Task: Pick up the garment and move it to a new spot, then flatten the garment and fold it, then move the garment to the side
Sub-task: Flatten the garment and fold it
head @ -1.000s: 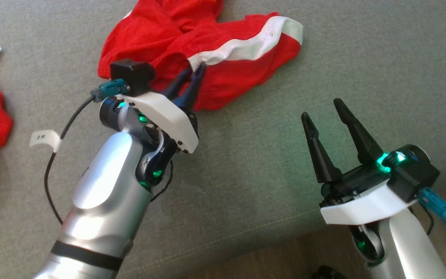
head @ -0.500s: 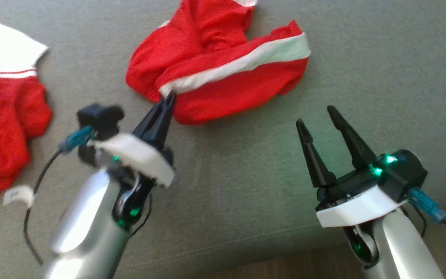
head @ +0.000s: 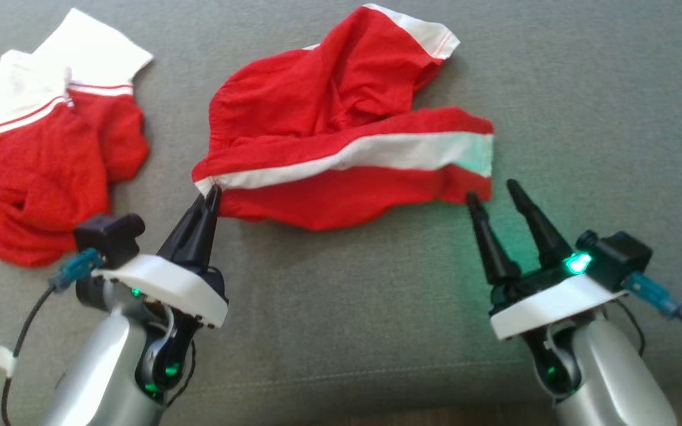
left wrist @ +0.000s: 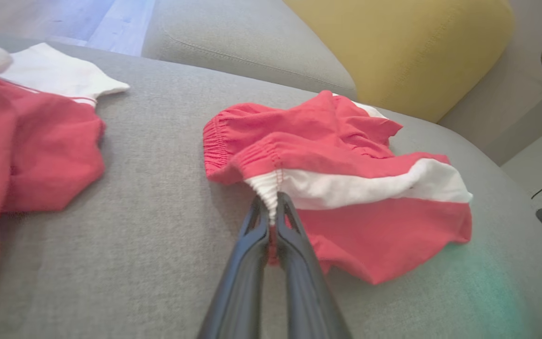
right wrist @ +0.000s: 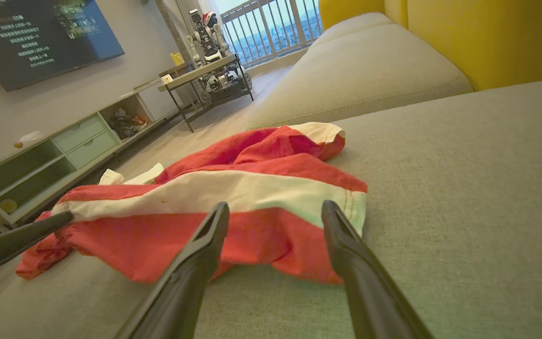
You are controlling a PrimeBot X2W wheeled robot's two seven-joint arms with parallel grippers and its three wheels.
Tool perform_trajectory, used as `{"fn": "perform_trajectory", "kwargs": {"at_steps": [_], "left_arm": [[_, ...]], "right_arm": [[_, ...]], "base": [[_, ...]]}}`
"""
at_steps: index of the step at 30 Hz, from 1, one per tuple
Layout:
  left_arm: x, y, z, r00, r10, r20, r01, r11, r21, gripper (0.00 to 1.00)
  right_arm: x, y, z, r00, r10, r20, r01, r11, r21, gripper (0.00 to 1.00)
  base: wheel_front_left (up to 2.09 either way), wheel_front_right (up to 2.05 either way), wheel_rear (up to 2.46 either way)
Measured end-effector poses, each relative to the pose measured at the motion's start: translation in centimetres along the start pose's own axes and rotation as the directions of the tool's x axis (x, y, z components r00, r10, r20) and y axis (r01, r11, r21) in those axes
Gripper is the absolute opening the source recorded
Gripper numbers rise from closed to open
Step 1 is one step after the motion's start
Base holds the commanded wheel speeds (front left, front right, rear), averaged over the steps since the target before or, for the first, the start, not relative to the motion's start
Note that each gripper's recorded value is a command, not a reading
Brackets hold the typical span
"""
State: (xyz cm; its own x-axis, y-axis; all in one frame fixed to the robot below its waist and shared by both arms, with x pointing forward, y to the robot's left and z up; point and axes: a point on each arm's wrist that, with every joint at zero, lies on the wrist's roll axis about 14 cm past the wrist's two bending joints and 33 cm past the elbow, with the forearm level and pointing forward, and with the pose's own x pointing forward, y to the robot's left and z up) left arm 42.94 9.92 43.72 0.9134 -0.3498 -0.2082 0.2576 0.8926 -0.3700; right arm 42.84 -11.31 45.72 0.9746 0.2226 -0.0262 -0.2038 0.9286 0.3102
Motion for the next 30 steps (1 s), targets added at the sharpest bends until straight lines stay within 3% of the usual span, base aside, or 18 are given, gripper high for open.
{"fn": "perform_trajectory", "kwargs": {"at_steps": [9,16,22,23,24,25,27,30], "left_arm": [[-1.1,2.2,0.0,0.996,0.084,0.015,-0.084,0.996,-0.001,0.0],[-1.4,2.8,-0.5,0.994,0.107,0.002,-0.107,0.994,-0.004,0.0],[-1.4,2.9,-0.7,0.994,0.11,-0.005,-0.11,0.994,-0.004,0.0],[-1.4,2.9,-0.7,0.994,0.11,-0.005,-0.11,0.994,-0.004,0.0],[-1.5,2.8,-0.7,0.994,0.11,-0.005,-0.11,0.994,-0.003,0.0],[-1.5,2.8,-0.7,0.994,0.109,-0.005,-0.109,0.994,-0.003,0.0],[-1.5,2.7,-0.7,0.994,0.106,-0.004,-0.106,0.994,-0.001,0.0],[-1.6,2.5,-0.6,0.995,0.102,-0.002,-0.102,0.995,-0.001,0.0]], "right_arm": [[1.1,-3.0,-3.0,0.991,-0.1,-0.09,0.11,0.987,0.117,1.0],[1.6,-2.4,-6.2,0.977,-0.091,-0.191,0.127,0.975,0.181,1.0],[2.4,-2.4,-6.4,0.975,-0.089,-0.202,0.133,0.968,0.213,1.0],[2.6,-2.3,-6.3,0.976,-0.087,-0.201,0.131,0.967,0.218,0.74],[2.8,-2.2,-6.2,0.977,-0.085,-0.196,0.129,0.966,0.226,0.55],[2.9,-2.2,-6.1,0.977,-0.084,-0.195,0.129,0.965,0.23,0.44],[3.0,-2.1,-6.1,0.977,-0.082,-0.198,0.128,0.963,0.237,0.35],[2.8,-1.9,-6.4,0.975,-0.081,-0.207,0.134,0.957,0.257,0.11]], "base": [[0.0,0.0,0.0],[0.0,0.0,0.0],[0.0,0.0,0.0],[0.0,0.0,0.0],[0.0,0.0,0.0],[0.0,0.0,0.0],[0.0,0.0,0.0],[0.0,0.0,0.0]]}}
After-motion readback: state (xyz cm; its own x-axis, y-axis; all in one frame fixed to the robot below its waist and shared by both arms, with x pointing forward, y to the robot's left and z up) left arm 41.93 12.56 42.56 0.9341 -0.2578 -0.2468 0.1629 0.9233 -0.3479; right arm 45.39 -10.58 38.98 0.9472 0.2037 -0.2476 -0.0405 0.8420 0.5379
